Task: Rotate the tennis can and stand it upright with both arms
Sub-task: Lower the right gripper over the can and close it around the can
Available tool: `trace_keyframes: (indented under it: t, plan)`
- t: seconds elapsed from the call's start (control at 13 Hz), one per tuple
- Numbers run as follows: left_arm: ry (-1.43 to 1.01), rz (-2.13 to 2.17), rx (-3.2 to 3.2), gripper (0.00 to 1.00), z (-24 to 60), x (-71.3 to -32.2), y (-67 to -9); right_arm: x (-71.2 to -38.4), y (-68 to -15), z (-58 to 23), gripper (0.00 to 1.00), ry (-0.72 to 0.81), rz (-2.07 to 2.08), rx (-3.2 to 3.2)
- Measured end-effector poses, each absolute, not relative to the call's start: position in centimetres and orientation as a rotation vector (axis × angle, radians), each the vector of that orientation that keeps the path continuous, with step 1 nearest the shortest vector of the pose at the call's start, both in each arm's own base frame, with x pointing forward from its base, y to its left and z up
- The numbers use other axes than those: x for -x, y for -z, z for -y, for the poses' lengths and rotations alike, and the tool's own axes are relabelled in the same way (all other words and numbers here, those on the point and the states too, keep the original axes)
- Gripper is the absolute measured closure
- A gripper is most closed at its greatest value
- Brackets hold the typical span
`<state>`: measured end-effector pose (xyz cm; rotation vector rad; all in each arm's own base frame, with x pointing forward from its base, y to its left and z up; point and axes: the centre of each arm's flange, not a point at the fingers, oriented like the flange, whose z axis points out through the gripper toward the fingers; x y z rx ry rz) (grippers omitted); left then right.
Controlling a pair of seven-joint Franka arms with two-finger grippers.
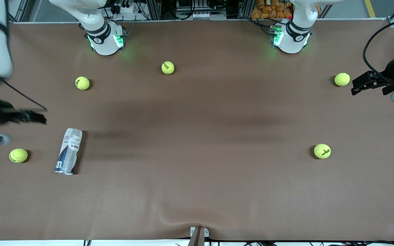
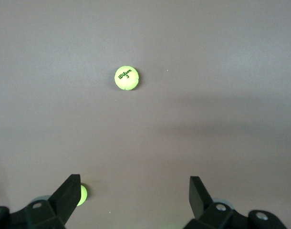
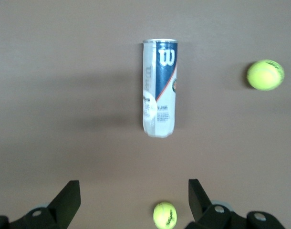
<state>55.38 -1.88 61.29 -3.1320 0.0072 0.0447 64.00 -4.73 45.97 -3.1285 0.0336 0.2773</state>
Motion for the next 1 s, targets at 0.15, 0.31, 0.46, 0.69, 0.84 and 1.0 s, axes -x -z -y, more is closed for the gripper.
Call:
trace_keyframes:
  t: [0.15, 0.31, 0.46, 0.69, 0.84, 1.0]
  plan:
    - [-0.045, -0.007, 3.132, 0.00, 1.9, -55.4, -61.3, -66.1, -39.8, 5.4, 0.00, -0.285, 0.050, 3.125]
    - [-0.045, -0.005, 3.132, 0.00, 1.8, -55.4, -61.3, -67.6, -33.8, 7.4, 0.00, -0.276, 0.107, 3.119]
    - [-0.045, -0.003, 3.132, 0.00, 1.7, -55.4, -61.3, -67.9, -28.5, 9.6, 0.00, -0.307, 0.126, 3.107]
    - [-0.045, -0.004, 3.132, 0.00, 1.8, -55.4, -61.3, -67.5, -23.6, 9.8, 0.00, -0.370, 0.138, 3.089]
    - [-0.045, -0.003, 3.132, 0.00, 1.7, -55.4, -61.3, -67.0, -21.0, 9.5, 0.00, -0.333, 0.144, 3.096]
    - [-0.045, -0.003, 3.132, 0.00, 1.7, -55.4, -61.3, -65.9, -18.8, 9.4, 0.00, -0.319, 0.145, 3.099]
